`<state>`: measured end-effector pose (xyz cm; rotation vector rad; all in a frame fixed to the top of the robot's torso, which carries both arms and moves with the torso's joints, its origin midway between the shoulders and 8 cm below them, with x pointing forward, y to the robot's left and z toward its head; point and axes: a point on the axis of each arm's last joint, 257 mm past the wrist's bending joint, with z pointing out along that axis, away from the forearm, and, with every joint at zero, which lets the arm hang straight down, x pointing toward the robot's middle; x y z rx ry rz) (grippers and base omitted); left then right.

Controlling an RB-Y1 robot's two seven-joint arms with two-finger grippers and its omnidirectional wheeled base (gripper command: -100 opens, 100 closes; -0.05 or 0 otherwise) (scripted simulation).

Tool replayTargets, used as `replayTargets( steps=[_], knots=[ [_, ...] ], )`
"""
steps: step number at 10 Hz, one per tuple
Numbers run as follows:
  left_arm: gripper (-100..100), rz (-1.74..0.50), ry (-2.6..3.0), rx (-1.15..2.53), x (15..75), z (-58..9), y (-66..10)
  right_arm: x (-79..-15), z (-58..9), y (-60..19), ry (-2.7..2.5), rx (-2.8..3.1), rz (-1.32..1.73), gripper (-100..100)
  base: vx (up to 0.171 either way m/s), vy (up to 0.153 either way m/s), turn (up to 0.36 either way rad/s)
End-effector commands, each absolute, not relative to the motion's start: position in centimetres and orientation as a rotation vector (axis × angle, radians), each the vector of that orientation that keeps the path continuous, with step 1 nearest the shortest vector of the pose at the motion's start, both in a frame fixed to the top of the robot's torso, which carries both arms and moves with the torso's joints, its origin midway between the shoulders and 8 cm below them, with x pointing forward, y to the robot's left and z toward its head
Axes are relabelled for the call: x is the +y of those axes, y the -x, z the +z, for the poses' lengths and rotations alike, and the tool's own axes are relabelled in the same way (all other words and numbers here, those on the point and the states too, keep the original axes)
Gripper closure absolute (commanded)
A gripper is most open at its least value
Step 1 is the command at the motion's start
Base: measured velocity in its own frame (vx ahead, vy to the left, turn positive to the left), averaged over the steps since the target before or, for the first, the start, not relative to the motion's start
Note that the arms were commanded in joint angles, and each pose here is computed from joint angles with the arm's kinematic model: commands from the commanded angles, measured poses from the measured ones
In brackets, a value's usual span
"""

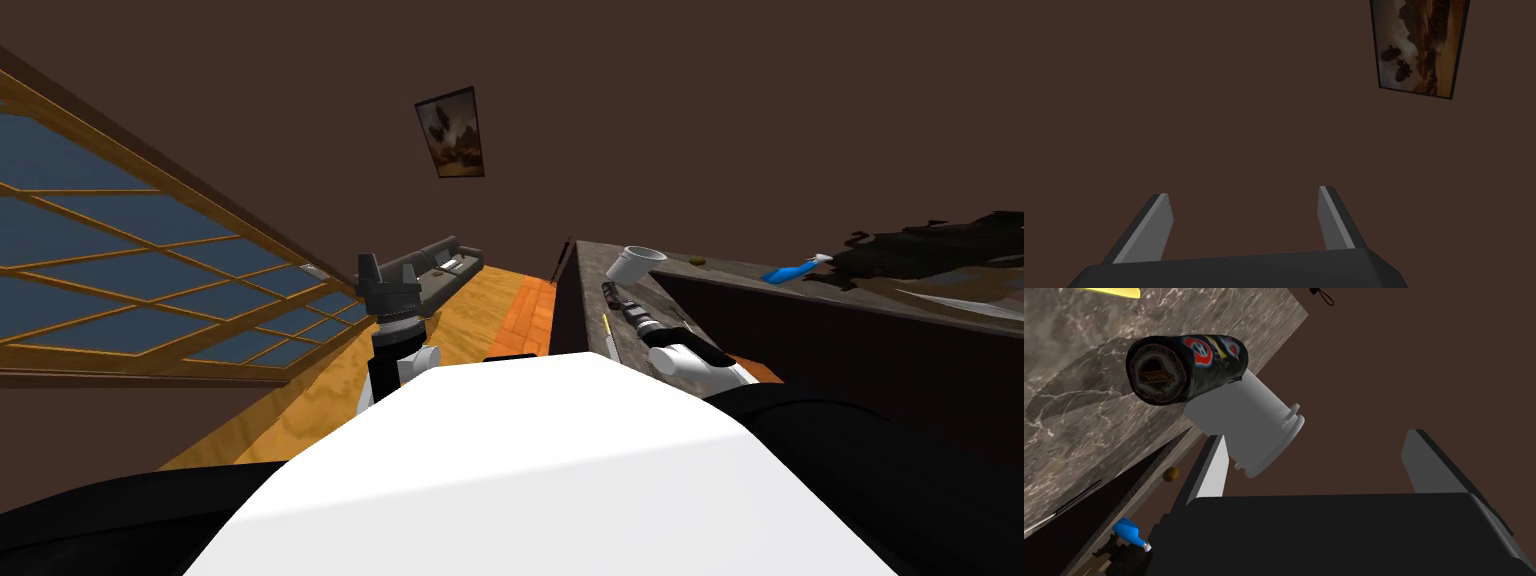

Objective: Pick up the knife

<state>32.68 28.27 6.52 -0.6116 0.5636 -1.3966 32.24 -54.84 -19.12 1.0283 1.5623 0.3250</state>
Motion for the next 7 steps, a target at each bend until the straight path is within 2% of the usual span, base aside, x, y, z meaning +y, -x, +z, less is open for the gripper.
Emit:
replayTargets(
  steps=[1, 2, 4, 6, 7],
  knots=[
    [0, -1.397, 0.612, 0.564, 28.3, 6.5, -32.7, -55.3, -20.5, -31.7, -1.064, 1.604, 0.304, -100, -0.029, -0.027, 0.146],
    [0, -1.396, 0.612, 0.564, 28.3, 6.5, -32.7, -56.3, -21.2, -31.0, -1.086, 1.641, 0.281, -100, -0.033, -0.029, 0.287],
    [0, -1.396, 0.612, 0.564, 28.3, 6.5, -32.7, -56.3, -22.0, -30.6, -1.109, 1.667, 0.27, -100, -0.02, -0.022, 0.034],
    [0, -1.397, 0.612, 0.564, 28.3, 6.5, -32.7, -57.1, -23.3, -29.6, -1.148, 1.724, 0.241, -100, -0.027, -0.011, 0.193],
    [0, -1.396, 0.612, 0.564, 28.3, 6.5, -32.7, -57.1, -23.4, -29.5, -1.152, 1.73, 0.239, -100, -0.015, -0.013, -0.01]
  ],
)
